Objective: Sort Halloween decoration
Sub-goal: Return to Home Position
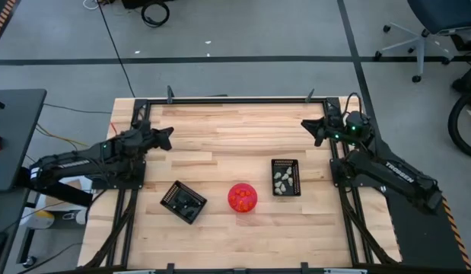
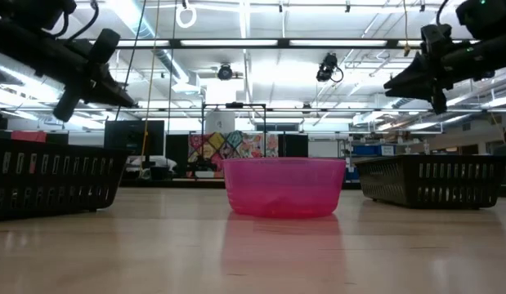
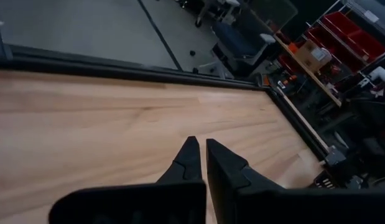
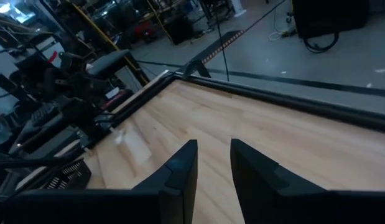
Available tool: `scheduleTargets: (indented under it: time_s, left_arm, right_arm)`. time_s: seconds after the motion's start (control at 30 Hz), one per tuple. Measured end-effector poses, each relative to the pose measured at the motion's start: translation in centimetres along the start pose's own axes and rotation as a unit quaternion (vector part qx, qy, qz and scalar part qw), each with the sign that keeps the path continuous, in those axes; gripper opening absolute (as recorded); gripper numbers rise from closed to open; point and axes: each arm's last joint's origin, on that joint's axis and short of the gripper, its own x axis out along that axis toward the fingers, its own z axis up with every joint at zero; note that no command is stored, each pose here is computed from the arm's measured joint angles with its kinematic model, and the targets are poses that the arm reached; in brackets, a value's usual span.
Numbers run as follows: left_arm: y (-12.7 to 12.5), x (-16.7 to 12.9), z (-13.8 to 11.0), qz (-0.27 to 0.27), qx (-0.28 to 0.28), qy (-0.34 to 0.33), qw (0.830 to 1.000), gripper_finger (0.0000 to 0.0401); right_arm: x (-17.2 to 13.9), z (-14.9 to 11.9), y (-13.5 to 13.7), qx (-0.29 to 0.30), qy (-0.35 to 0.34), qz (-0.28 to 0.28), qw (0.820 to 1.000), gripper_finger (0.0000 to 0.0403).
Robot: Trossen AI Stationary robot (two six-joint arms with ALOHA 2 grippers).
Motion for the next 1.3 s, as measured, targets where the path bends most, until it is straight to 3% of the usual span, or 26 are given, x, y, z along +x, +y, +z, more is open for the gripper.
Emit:
scheduleTargets:
  time_s: [0.4, 0.7, 0.97, 1.2, 1.3]
  left_arm:
    - [1.8, 0.9, -2.5, -0.026, -0.051, -0.006, 0.998, 0.0001]
    - [2.7, 1.3, -3.6, -0.018, -0.074, 0.007, 0.997, 0.0001]
    - [2.8, 1.7, -4.2, -0.044, -0.103, -0.009, 0.994, 0.0001]
    - [2.9, 1.8, -4.2, -0.039, -0.082, -0.014, 0.996, 0.0001]
    - [2.9, 1.8, -4.2, -0.038, 0.02, -0.018, 0.999, 0.0001]
  right_arm:
    - [0.1, -3.8, -1.7, 0.069, 0.014, -0.001, 0.998, 0.01]
    - [0.3, -5.1, -2.4, 0.091, 0.016, 0.001, 0.996, 0.01]
    - [0.2, -5.1, -2.4, 0.09, 0.012, 0.0, 0.996, 0.01]
    - [0.3, -5.1, -2.5, 0.088, 0.006, -0.016, 0.996, 0.01]
    - [0.3, -5.1, -2.4, 0.088, 0.006, -0.014, 0.996, 0.01]
